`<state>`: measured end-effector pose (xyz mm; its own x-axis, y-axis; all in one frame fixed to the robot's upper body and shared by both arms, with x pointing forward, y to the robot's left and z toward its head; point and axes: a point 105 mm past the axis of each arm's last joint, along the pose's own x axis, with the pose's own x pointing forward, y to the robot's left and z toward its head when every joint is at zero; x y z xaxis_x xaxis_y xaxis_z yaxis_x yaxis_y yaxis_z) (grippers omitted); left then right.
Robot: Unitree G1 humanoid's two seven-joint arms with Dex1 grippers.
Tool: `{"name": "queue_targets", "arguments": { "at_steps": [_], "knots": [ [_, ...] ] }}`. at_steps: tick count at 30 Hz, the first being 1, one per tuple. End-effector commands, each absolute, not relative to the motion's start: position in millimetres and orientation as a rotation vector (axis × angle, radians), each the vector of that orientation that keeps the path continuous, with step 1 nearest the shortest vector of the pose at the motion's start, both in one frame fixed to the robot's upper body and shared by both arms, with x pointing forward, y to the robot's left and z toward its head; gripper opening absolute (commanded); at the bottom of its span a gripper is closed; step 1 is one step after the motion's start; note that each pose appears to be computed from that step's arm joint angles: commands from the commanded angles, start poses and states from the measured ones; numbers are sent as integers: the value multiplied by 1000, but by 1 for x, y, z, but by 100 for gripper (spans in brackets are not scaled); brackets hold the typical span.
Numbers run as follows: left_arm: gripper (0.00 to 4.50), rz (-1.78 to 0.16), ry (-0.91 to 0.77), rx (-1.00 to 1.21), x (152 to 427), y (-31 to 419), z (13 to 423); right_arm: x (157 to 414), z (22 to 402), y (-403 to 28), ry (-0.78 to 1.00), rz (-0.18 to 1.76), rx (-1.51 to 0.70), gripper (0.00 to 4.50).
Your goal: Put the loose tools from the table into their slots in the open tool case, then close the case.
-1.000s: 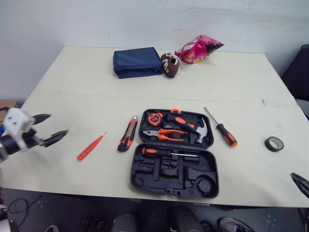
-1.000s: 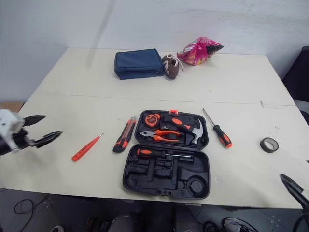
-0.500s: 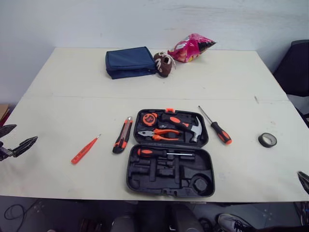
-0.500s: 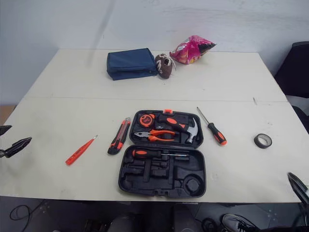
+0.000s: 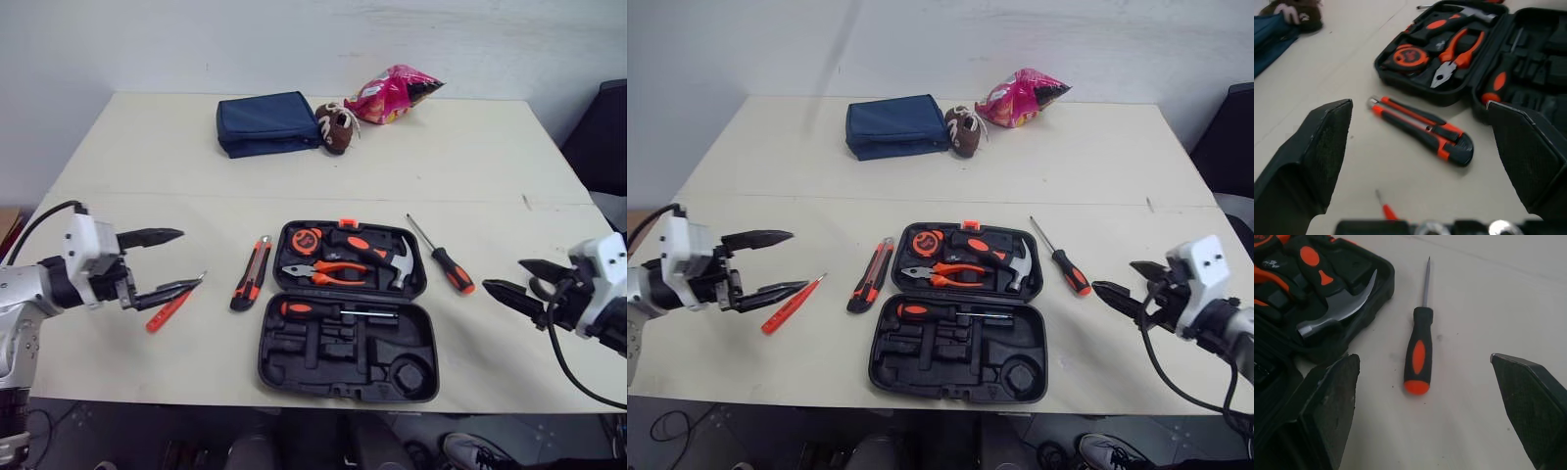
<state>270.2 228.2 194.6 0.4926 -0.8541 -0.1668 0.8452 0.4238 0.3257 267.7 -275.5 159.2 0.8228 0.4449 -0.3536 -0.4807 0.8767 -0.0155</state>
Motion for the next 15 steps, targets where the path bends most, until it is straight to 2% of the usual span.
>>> {"name": "queue_targets", "arguments": {
  "at_steps": [1,7,15],
  "knots": [
    [446,-1177,-112,391,264,190,211,278,156,-258,437,536,-106,450],
    [446,-1297,-149,346,252,154,213,312,139,-259,457,473,-191,450],
    [446,-1352,-157,335,243,141,214,331,123,-258,513,459,-205,450]
  ]
}}
